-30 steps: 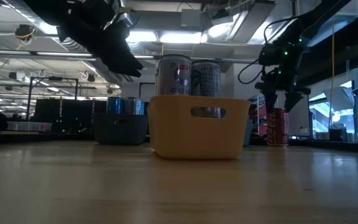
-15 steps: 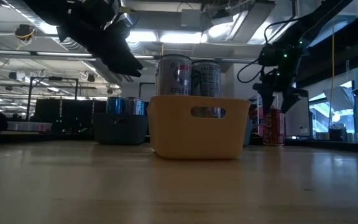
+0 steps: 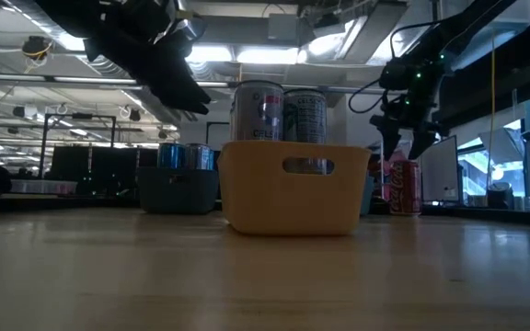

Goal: Sort soda cans
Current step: Put the top right red soda can into the green bin

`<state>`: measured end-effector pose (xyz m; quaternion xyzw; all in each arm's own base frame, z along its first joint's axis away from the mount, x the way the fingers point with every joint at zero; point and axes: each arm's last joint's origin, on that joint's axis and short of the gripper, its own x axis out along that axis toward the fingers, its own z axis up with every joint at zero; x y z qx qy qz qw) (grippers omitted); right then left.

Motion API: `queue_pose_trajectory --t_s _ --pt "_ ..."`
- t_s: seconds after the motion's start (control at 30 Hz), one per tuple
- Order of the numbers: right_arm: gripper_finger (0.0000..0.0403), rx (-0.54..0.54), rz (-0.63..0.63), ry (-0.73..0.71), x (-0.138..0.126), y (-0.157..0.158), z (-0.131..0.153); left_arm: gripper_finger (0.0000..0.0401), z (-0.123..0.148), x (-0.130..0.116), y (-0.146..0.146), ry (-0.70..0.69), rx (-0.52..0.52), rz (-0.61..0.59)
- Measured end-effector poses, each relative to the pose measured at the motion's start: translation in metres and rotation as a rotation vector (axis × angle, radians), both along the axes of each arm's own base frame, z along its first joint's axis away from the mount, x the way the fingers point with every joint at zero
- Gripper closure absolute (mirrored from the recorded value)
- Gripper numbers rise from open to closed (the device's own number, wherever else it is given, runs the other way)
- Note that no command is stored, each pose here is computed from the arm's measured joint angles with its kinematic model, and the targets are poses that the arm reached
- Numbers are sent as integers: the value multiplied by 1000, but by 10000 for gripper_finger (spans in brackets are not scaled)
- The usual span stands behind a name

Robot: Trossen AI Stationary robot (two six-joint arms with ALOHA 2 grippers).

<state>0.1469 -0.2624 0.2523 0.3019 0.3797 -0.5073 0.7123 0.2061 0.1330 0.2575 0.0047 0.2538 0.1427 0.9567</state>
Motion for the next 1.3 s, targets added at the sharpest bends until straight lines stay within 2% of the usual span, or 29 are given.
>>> queue_pose_trajectory --t_s 0.23,0.53,0.73,0.9,1.0,1.1,1.3 --pt "82 -3 -2 2 0 0 -2 31 -1 0 -2 -8 -24 -69" --pt "44 21 -19 25 -3 4 -14 31 -2 0 -3 5 -18 -78" --pt "41 43 -3 4 -2 5 -17 31 -2 0 -3 4 -19 -77" --pt "40 89 -21 20 -4 8 -33 31 -1 0 -2 4 -18 -77" --pt "41 72 -21 10 -4 7 -39 31 -1 0 -2 3 -17 -77" --pt "56 53 -20 -1 -3 6 -39 31 -1 0 -2 3 -18 -77" --pt "116 36 2 2 -3 5 -38 31 -1 0 -2 3 -17 -77"
